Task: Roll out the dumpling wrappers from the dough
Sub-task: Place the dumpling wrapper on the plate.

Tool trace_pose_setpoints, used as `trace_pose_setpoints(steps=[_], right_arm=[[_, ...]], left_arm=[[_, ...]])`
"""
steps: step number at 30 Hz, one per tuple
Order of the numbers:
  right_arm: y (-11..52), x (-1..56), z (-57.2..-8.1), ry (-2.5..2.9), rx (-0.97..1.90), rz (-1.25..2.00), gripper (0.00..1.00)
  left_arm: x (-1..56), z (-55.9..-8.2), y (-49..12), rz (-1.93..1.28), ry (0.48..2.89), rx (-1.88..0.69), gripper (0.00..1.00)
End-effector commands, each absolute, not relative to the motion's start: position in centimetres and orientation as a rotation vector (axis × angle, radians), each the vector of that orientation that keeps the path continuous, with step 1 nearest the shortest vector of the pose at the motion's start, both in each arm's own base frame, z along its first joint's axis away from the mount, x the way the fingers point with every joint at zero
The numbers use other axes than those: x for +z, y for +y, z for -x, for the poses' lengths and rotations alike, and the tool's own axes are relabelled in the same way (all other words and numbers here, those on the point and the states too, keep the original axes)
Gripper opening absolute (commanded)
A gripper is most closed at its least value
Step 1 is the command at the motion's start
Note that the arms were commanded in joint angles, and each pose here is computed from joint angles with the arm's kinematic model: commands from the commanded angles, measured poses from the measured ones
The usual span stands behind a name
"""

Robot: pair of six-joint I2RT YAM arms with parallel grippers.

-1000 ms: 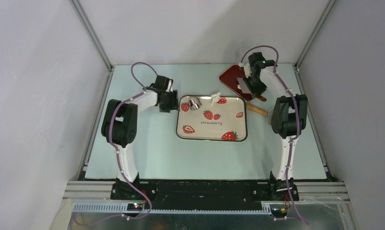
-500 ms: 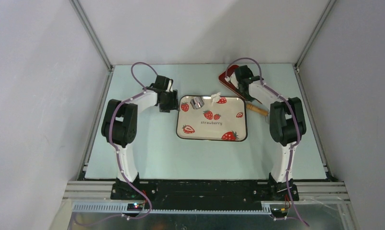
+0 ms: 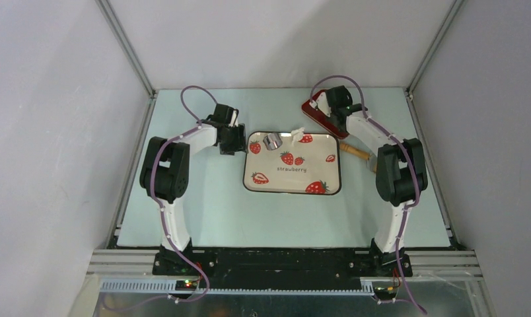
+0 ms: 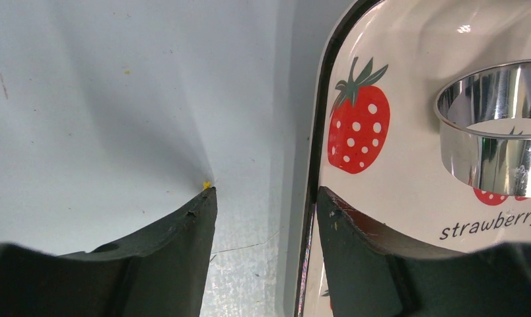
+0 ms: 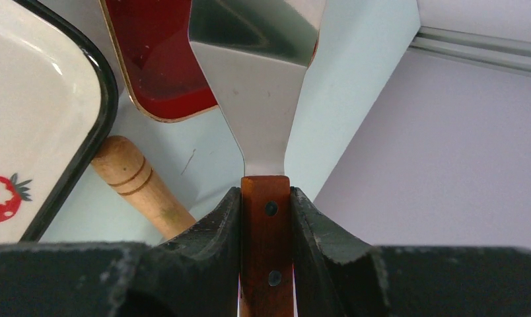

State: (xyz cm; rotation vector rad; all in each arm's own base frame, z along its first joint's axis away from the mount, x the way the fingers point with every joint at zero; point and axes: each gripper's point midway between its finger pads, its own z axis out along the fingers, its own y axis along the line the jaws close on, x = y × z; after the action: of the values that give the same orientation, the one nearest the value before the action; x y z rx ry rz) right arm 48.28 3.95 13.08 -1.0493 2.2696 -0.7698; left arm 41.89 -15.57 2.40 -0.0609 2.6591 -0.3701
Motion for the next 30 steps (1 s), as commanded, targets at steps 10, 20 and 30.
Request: trace_pose_setpoints(steps=[10, 20, 30], right_arm=[[4.3, 14.3, -48.7, 2.143, -0.884, 1.082, 0.00], [5.3, 14.0, -47.8, 2.133, -0.844, 1.139, 0.00], [5.9, 14.7, -47.4, 2.194, -0.698, 1.078, 0.00]], left_arm=[[1.9, -41.1, -13.8, 0.064, 2.694, -0.303, 0.63], [1.9, -41.1, -13.8, 0.066, 2.695, -0.302, 0.63], [1.8, -41.1, -13.8, 0.065, 2.698, -0.303, 0.63]])
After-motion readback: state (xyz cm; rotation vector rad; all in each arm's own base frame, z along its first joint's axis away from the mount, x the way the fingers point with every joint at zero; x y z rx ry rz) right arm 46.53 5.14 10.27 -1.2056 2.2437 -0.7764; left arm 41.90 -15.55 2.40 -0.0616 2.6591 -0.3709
